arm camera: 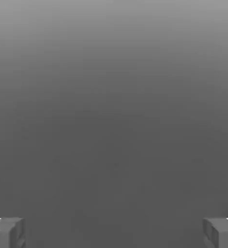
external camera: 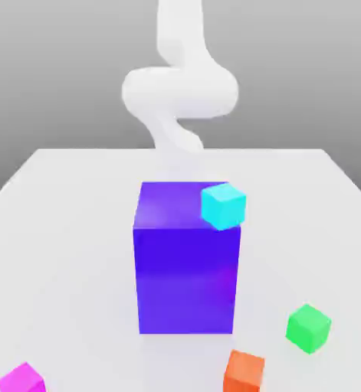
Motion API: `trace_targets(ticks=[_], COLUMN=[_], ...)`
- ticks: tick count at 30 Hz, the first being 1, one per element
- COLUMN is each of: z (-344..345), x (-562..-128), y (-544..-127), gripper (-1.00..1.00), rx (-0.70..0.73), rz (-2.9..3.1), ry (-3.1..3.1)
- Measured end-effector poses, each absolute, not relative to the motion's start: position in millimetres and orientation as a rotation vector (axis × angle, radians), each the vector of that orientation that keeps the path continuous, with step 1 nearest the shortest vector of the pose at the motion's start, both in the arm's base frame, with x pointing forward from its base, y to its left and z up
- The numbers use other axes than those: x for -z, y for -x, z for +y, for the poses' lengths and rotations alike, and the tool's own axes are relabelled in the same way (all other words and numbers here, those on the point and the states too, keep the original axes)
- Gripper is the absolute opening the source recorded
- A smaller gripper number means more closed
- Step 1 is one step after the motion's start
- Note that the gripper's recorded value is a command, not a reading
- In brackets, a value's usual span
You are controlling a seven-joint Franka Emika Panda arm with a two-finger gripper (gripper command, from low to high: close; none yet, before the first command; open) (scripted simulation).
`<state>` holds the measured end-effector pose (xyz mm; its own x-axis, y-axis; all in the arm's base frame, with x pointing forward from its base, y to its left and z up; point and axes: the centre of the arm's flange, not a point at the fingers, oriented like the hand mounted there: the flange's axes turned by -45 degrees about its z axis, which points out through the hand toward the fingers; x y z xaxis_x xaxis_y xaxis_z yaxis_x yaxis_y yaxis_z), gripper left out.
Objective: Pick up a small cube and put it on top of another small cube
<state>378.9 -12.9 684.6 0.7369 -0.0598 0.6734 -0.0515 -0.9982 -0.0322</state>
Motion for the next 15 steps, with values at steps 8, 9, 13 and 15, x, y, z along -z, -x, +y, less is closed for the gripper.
trace_targets(ticks=[8,9,13,15], z=[-64,-71,-101,-116], x=[-582,-567,-506,-474], y=[-467,-476,-504,-515], gripper=[0.0,0.0,0.0,0.0], rx=[0.839,0.803,0.658,0.586], rz=[0.343,0.375,0.503,0.568], ry=[2.983,2.989,3.003,3.007])
